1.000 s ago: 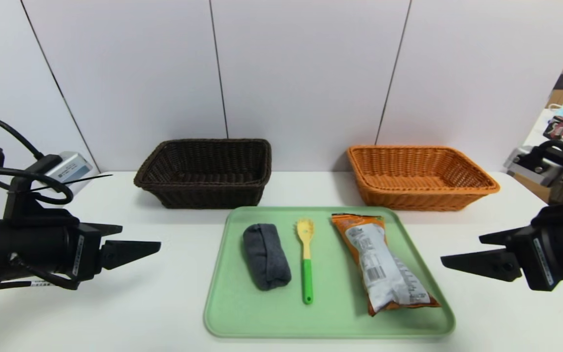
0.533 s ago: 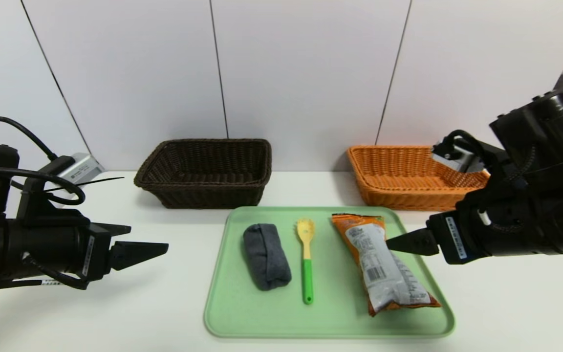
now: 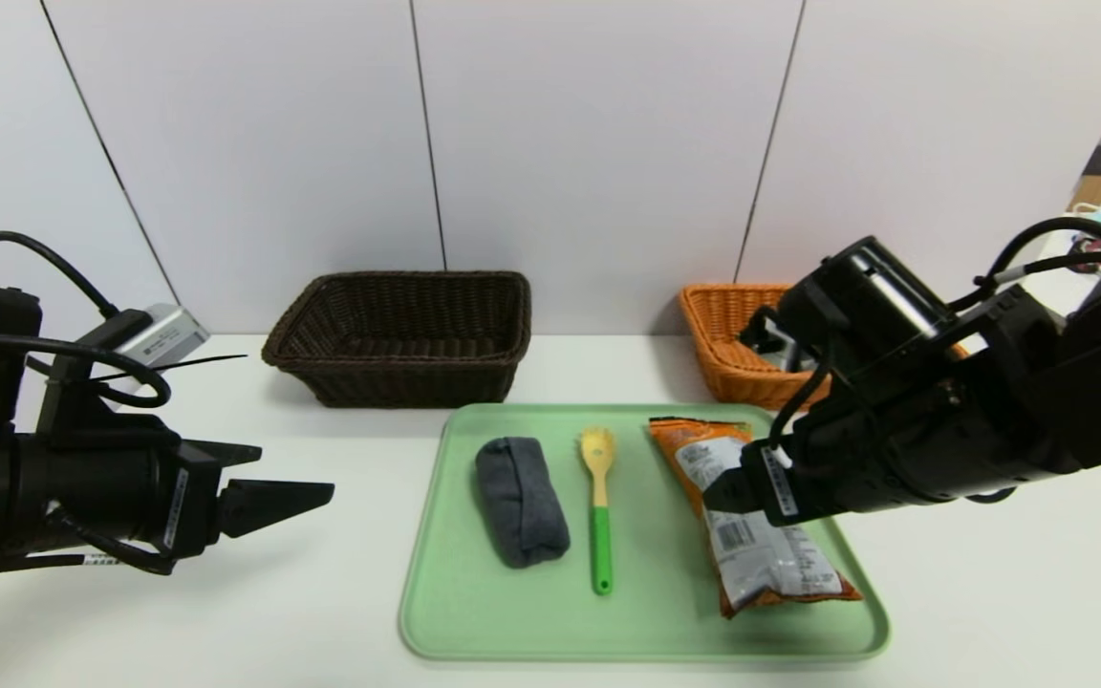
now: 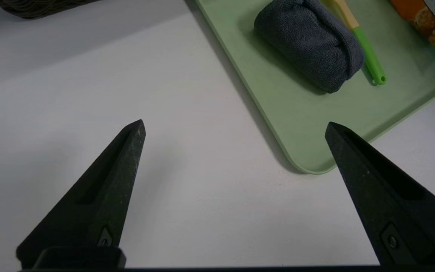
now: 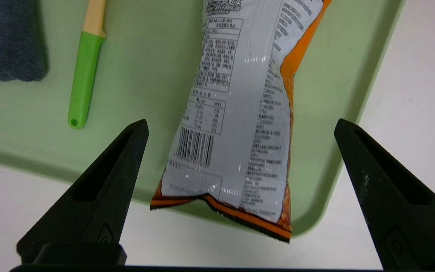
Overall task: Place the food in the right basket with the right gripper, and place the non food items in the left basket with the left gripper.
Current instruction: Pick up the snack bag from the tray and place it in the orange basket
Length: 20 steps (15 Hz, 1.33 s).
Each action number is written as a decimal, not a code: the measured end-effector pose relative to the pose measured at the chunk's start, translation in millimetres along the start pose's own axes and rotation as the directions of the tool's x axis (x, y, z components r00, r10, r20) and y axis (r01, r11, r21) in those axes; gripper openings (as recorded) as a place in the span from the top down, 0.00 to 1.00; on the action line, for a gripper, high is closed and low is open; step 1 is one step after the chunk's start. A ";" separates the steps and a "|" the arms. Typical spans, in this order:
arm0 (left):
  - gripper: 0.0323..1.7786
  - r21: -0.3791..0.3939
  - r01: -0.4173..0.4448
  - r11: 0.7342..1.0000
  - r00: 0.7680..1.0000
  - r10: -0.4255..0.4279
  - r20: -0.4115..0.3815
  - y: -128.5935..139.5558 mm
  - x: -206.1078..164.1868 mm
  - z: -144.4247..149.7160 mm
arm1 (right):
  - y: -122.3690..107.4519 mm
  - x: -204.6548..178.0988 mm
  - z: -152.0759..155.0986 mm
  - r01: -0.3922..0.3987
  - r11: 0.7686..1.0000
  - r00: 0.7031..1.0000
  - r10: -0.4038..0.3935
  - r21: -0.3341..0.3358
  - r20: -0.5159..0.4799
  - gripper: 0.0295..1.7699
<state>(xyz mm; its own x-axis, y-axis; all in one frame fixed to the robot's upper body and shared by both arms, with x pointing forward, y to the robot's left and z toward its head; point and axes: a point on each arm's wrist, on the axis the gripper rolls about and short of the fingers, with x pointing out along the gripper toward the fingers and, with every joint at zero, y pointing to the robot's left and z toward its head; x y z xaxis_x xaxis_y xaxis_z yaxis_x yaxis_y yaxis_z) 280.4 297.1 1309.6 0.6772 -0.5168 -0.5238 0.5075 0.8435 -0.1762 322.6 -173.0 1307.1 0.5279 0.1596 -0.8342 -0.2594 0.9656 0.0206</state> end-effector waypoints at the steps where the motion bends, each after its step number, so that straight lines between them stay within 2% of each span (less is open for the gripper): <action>1: 0.05 0.000 0.000 1.000 1.000 0.000 0.000 0.0 0.0 0.0 | 3.1 8.1 2.5 0.010 1.000 1.000 -0.010 0.005 -0.013 0.04; 6: 0.05 -0.004 0.000 1.000 1.000 -0.001 -0.008 0.0 0.6 -2.4 | 12.5 44.6 12.5 0.079 0.996 0.995 -0.077 0.035 -0.057 0.04; 10: 0.05 -0.007 0.000 1.000 1.000 0.000 -0.013 0.3 1.1 -3.9 | 11.2 65.7 15.9 0.115 0.992 0.990 -0.111 0.044 -0.090 0.04; 18: 0.05 -0.013 0.000 1.000 1.000 0.000 -0.024 0.5 2.0 -7.1 | 9.4 82.3 15.7 0.114 0.992 0.985 -0.105 0.059 -0.136 0.04; 20: 0.05 -0.013 0.000 1.000 1.000 0.000 -0.025 0.5 2.0 -7.5 | 9.6 82.1 15.9 0.105 0.992 0.986 -0.094 0.076 -0.140 0.25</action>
<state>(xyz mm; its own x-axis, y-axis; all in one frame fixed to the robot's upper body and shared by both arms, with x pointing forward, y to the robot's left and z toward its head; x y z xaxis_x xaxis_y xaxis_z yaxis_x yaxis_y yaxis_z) 277.9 297.5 1302.3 0.6637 -0.5134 -0.5440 0.5003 0.8453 -0.1873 376.3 -147.4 1247.5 0.4311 0.0379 -0.9015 -0.1402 0.9898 -0.0254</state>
